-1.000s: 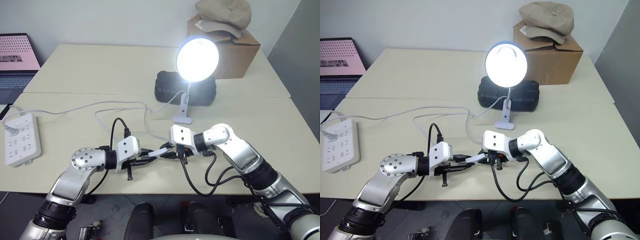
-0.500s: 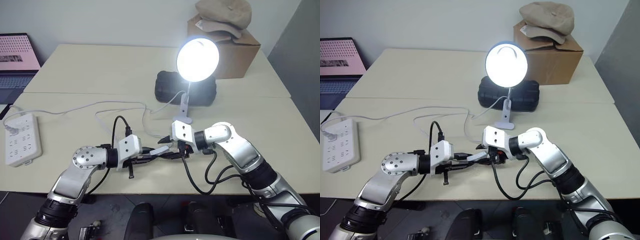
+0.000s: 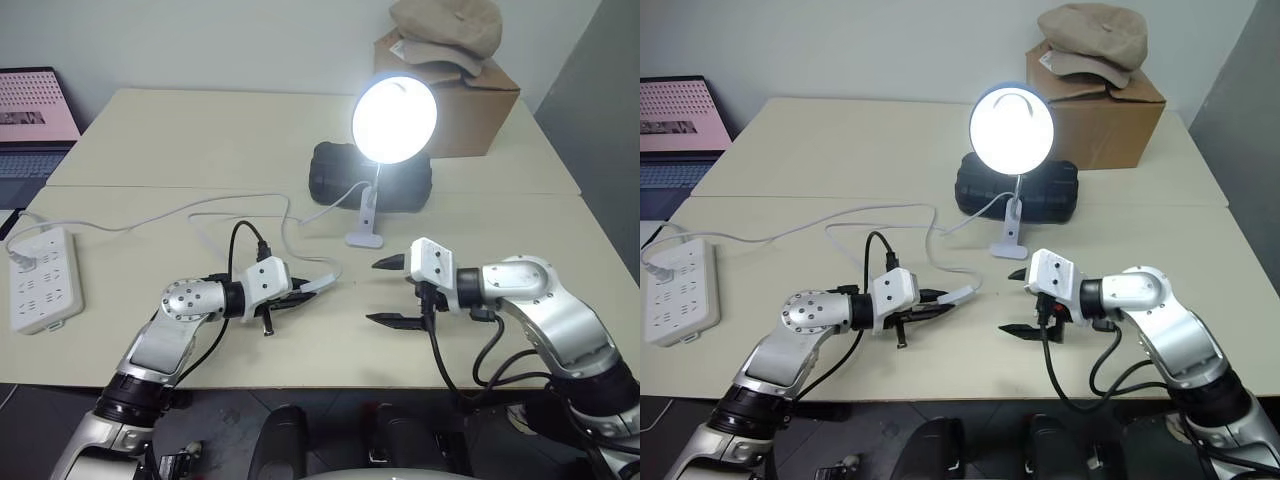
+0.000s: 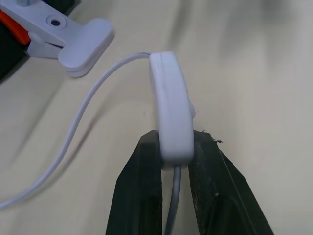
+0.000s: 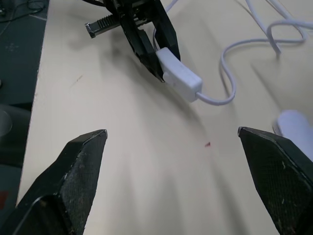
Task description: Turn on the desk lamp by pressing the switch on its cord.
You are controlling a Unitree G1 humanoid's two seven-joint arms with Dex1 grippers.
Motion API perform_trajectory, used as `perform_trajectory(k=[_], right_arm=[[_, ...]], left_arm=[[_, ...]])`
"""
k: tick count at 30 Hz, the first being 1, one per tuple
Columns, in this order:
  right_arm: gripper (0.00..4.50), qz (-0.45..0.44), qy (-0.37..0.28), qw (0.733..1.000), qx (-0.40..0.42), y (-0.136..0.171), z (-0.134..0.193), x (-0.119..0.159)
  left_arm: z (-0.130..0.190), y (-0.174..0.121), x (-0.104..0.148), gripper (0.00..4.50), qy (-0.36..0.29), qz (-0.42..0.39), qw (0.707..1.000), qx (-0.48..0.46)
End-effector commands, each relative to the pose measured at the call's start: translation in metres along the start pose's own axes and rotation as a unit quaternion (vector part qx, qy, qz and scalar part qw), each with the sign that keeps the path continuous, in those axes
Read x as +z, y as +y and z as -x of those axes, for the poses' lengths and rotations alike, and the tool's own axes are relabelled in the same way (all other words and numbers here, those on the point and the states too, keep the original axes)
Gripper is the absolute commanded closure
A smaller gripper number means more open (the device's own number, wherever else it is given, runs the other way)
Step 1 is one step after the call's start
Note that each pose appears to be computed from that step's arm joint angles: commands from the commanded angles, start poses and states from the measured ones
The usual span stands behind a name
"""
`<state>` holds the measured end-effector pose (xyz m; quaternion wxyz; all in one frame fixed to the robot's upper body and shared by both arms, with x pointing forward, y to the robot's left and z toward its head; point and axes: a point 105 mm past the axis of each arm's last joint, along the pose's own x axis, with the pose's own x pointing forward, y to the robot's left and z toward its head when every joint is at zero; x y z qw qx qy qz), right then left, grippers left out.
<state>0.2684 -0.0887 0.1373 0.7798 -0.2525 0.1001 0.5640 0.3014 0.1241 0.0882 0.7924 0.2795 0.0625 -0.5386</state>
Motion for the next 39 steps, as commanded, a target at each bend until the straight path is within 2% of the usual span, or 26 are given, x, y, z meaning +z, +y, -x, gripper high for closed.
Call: perform_trajectory(k=[1, 3, 4, 5, 11, 17, 19, 23, 28, 39], right_arm=[[0.01, 0.008, -0.003, 0.999, -0.054, -0.003, 0.012, 0.005], [0.00, 0.001, -0.005, 0.998, -0.067, -0.003, 0.013, 0.004], [0.00, -0.001, -0.006, 0.997, -0.072, -0.003, 0.013, 0.005], [0.00, -0.002, -0.007, 0.997, -0.075, -0.003, 0.013, 0.005], [0.00, -0.005, -0.013, 0.996, -0.086, -0.004, 0.013, 0.007], [0.00, -0.008, -0.021, 0.997, -0.078, -0.005, 0.017, 0.010], [0.00, -0.008, -0.023, 0.997, -0.071, -0.004, 0.019, 0.009], [0.00, -0.005, -0.033, 0.999, -0.041, 0.003, 0.027, 0.009], [0.00, -0.011, -0.037, 0.999, -0.030, 0.002, 0.041, 0.004], [0.00, -0.006, -0.025, 0.999, -0.042, 0.000, 0.046, -0.004]], left_arm=[[-0.007, 0.003, 0.002, 4.08, -0.005, -0.018, 1.000, -0.006], [-0.009, 0.005, -0.002, 3.37, -0.001, -0.021, 1.000, -0.007], [-0.008, 0.003, -0.003, 3.32, 0.000, -0.020, 1.000, -0.018], [-0.007, 0.001, -0.004, 2.98, 0.001, -0.021, 0.999, -0.029], [0.007, 0.002, -0.004, 1.84, -0.002, -0.017, 0.999, -0.034], [0.040, 0.000, 0.005, 0.53, -0.014, 0.030, 0.999, 0.005], [0.050, -0.005, 0.005, 0.22, -0.003, 0.045, 0.999, 0.012], [0.090, -0.018, 0.007, 0.22, 0.020, 0.087, 0.992, 0.088], [0.115, -0.042, 0.002, 0.22, 0.070, 0.123, 0.985, 0.102], [0.109, -0.040, 0.013, 0.22, 0.038, 0.139, 0.985, 0.091]])
